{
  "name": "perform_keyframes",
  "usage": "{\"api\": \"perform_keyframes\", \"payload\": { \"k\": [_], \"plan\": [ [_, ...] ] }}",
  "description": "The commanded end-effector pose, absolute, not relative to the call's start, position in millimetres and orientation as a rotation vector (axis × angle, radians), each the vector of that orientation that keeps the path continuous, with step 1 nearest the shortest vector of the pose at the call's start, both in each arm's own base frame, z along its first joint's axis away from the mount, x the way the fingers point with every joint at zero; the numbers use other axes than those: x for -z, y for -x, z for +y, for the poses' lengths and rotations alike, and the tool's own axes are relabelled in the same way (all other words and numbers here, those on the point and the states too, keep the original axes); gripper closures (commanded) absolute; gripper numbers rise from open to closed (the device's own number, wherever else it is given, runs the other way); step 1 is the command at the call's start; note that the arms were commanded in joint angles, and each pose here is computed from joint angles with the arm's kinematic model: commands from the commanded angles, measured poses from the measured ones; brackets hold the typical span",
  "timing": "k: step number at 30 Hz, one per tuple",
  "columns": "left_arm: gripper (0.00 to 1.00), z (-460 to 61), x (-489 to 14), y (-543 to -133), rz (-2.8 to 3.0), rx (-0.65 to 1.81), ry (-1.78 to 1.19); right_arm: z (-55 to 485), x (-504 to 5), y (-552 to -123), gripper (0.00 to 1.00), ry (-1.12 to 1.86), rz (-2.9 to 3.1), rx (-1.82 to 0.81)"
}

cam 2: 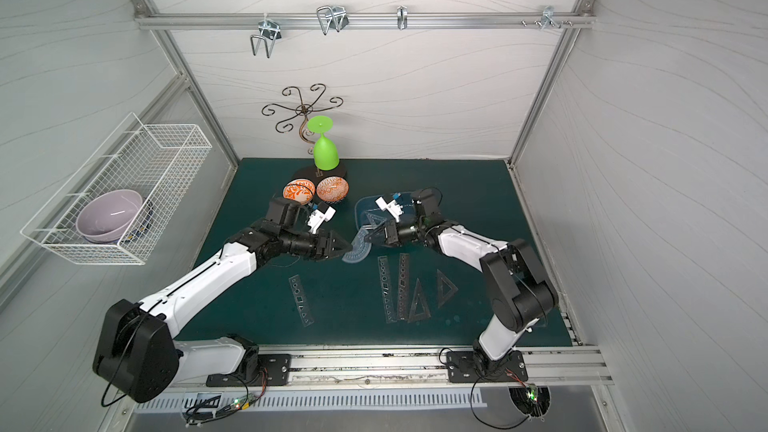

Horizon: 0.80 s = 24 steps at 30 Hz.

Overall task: Put the scattered rulers into the storage box
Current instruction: Pick up the ruler from the center of the board.

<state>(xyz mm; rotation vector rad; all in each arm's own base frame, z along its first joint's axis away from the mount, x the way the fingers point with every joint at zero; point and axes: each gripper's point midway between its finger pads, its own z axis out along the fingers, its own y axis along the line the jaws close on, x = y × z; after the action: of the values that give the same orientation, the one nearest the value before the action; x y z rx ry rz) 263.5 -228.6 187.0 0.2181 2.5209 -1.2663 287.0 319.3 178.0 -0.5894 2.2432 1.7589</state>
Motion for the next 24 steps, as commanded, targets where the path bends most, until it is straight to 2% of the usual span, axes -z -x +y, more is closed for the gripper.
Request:
{"api": "perform_keyframes", "payload": {
  "k": [1,5,9,18,21,24],
  "plan": [
    [0.26,-185,-166,-286,2.611,0.829,-0.117,294,-148,-350,1.00,0.395,2.340,-1.465],
    [0.26,-172,-159,-299,2.631,0.699,-0.078,283,-136,-397,1.00,0.357,2.366,-1.233],
    [0.27,-167,-144,-302,2.675,0.649,-0.038,286,-121,-421,1.00,0.369,2.396,-1.143],
    [0.26,-158,-130,-302,2.722,0.595,0.013,310,-90,-423,0.99,0.428,2.452,-1.146],
    [0.26,-156,-129,-302,2.727,0.594,0.027,314,-83,-422,0.96,0.433,2.465,-1.161],
    [0.25,-155,-129,-303,2.726,0.597,0.038,312,-78,-423,0.89,0.435,2.475,-1.146]
  ]
}}
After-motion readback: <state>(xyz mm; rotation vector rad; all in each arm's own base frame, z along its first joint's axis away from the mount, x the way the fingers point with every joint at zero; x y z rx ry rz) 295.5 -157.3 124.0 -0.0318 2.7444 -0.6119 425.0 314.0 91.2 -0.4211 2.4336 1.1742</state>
